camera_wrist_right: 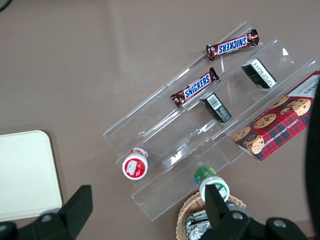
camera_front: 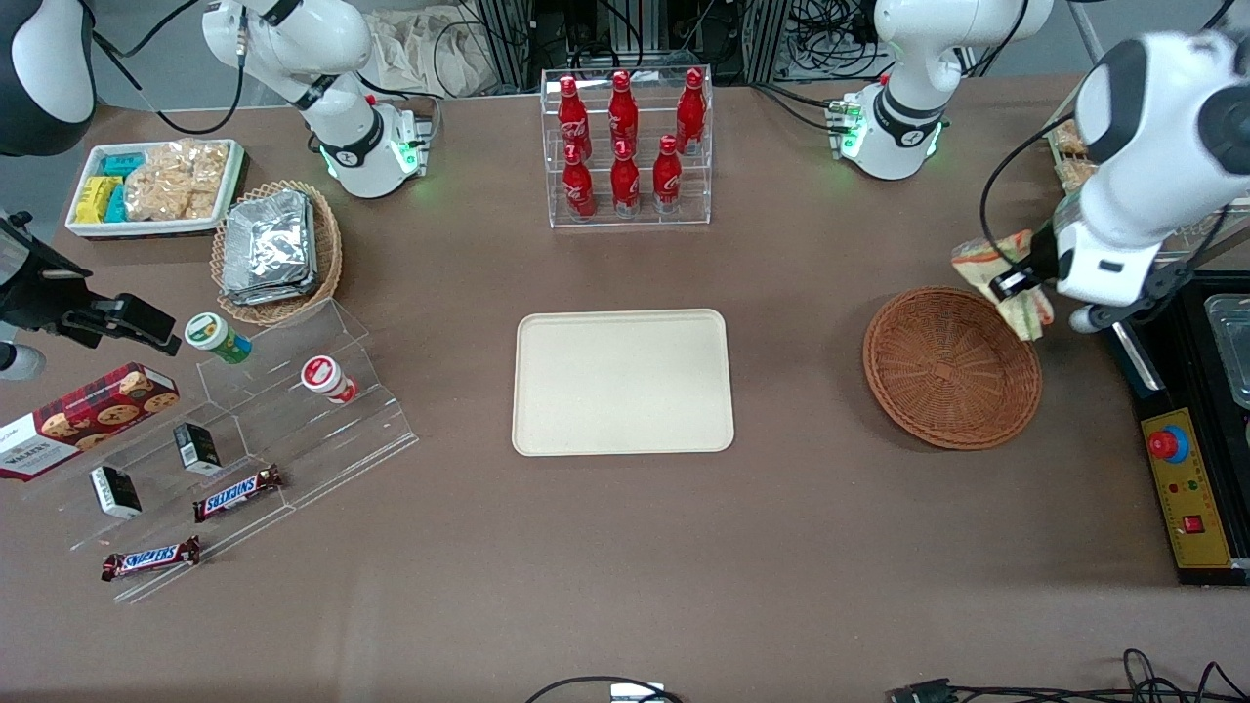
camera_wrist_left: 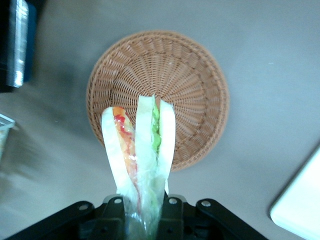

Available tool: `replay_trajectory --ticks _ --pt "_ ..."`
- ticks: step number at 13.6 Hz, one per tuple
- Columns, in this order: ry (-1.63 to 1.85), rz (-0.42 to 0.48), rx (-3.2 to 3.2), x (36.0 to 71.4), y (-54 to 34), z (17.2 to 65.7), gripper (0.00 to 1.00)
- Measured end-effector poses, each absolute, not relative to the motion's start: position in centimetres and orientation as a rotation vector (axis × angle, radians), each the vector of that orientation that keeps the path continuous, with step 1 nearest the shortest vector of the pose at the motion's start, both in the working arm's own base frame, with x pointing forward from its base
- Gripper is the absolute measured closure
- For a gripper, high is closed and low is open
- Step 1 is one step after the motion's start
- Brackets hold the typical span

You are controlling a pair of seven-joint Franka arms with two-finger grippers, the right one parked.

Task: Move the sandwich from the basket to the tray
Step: 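Lift the sandwich out of the basket with the left gripper, then carry the sandwich with the left gripper over the cream tray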

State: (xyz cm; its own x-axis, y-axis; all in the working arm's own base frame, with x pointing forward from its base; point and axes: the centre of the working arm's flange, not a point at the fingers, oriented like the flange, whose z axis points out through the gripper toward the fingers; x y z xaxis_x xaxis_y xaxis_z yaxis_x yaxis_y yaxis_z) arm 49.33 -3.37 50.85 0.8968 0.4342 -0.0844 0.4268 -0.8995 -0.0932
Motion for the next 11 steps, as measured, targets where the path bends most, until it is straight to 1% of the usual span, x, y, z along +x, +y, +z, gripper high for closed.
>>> replay_trajectory --ticks 2,4,5,8,11 --pt "-0.566 0.149 -3.010 49.7 -5.9 54.8 0.84" --pt "-0.448 0.132 -3.029 50.2 -9.6 56.6 0.84" --pt "-0.370 0.122 -3.041 50.4 -12.5 57.1 0.82" --pt "-0.190 0.109 -3.078 50.1 -24.1 57.3 0.83" --pt "-0.157 0.129 -3.087 49.5 -33.7 55.3 0.82"
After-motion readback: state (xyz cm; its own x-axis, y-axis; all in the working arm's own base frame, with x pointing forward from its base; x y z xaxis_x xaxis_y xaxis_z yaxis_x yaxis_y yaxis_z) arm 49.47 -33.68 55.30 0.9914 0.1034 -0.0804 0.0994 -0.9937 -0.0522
